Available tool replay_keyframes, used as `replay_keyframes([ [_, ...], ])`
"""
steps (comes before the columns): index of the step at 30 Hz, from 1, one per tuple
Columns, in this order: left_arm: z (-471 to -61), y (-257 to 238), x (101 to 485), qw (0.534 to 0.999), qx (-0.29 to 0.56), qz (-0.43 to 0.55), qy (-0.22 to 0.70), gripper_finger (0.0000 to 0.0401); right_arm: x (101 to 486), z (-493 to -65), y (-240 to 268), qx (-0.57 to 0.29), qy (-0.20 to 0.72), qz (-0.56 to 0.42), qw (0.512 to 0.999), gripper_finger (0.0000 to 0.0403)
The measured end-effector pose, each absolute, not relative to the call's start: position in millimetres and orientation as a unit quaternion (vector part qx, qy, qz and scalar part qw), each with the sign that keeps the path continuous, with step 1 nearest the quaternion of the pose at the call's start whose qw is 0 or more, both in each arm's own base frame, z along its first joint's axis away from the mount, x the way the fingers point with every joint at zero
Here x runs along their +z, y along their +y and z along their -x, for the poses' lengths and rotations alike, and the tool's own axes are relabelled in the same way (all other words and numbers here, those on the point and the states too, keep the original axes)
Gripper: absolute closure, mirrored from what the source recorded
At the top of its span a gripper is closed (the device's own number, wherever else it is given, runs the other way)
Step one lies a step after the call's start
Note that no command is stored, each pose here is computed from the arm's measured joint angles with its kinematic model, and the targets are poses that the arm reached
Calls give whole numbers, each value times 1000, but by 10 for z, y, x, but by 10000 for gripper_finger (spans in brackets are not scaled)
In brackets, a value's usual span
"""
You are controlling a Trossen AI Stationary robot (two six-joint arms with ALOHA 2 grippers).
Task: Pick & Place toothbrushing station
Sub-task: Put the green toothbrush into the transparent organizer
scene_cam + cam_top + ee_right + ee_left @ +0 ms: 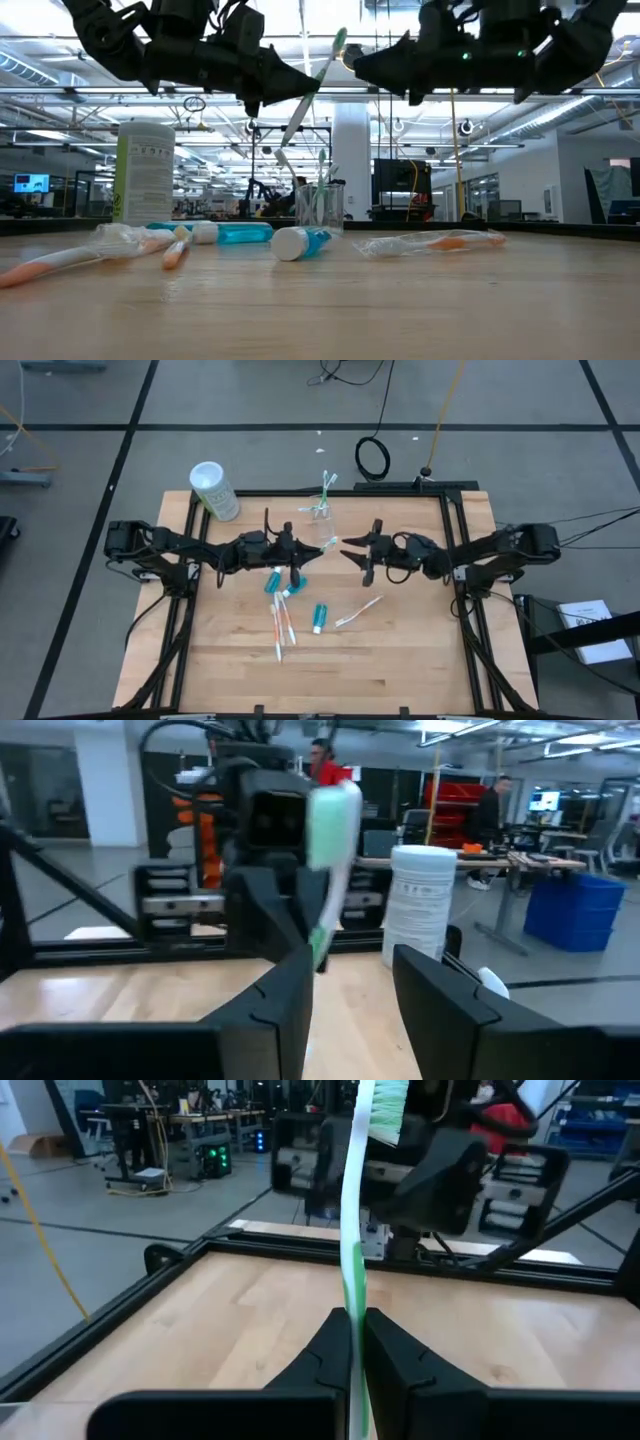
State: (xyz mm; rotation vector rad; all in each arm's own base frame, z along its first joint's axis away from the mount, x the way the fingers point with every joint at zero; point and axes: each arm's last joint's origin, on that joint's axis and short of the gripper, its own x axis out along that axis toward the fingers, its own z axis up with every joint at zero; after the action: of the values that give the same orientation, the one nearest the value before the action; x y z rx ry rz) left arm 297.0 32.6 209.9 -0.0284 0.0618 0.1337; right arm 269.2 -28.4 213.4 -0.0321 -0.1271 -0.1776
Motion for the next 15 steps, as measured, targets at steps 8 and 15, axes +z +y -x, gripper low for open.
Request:
replay_keyframes([
  [8, -2970, 324, 2097, 997, 66, 10, 32, 390, 2056, -2931, -413, -75, -75, -31, 994, 268],
  [15, -2969, 324, 2096, 997, 66, 7, 33, 390, 2106, -3093, -420, -49, -84, -31, 995, 255],
])
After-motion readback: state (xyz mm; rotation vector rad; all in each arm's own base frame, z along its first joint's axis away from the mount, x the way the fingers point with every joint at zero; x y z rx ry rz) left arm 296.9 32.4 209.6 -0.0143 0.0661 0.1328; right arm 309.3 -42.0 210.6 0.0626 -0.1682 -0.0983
